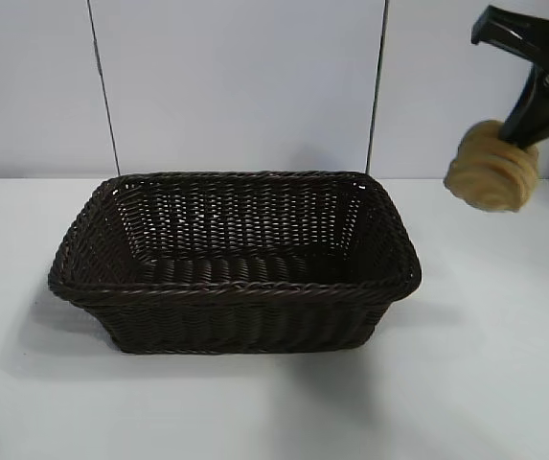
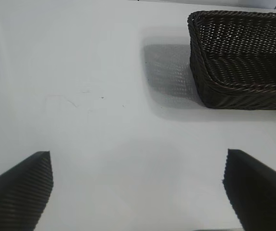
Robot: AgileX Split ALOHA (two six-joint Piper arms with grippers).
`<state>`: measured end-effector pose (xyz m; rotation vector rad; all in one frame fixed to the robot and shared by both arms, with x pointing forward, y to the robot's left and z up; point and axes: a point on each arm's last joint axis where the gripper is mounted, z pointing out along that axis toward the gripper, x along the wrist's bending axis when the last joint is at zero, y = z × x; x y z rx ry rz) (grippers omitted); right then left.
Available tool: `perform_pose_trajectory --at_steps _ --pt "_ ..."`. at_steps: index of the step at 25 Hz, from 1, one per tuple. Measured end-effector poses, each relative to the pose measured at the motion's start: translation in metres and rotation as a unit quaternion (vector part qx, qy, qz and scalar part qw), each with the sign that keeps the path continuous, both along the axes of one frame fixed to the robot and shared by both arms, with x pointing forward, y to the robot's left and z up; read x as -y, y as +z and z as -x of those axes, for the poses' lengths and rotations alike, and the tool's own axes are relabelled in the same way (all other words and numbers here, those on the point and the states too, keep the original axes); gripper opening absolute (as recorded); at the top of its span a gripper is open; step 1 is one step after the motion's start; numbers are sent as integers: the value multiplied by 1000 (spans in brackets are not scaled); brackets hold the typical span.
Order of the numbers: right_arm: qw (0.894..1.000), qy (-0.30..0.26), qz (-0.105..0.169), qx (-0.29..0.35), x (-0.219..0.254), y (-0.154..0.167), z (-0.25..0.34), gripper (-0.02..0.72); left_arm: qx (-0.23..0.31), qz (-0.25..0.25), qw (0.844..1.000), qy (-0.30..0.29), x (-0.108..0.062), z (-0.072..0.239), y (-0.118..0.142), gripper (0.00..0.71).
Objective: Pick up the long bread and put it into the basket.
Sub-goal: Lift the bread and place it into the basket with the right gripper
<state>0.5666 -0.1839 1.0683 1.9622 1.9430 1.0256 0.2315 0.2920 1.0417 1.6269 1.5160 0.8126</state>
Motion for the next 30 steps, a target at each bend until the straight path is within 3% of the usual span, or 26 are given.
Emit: perform_pose_trajectory --at_steps 6,8,12,15,17,20,23,26,30 --pt "996 81 12 -23 -68 -21 -18 22 0 0 1000 0 0 0 0 695" --pt "993 108 29 -24 -85 -25 -23 22 0 0 1000 0 0 0 0 695" --pt "979 180 92 -20 -107 -37 -28 22 0 0 1000 0 0 0 0 695" --pt "960 244 138 0 -112 -44 -34 22 0 0 1000 0 0 0 0 695" --pt "938 298 175 23 -114 -49 -37 22 0 0 1000 0 0 0 0 695" --pt "887 393 234 69 -116 -54 -39 22 0 0 1000 0 0 0 0 695" --pt "855 443 251 99 -120 -57 -39 22 0 0 1000 0 0 0 0 695" --pt "847 459 250 98 -123 -68 -42 22 0 0 1000 0 0 0 0 695" --pt "850 463 241 71 -128 -94 -47 22 0 0 1000 0 0 0 0 695"
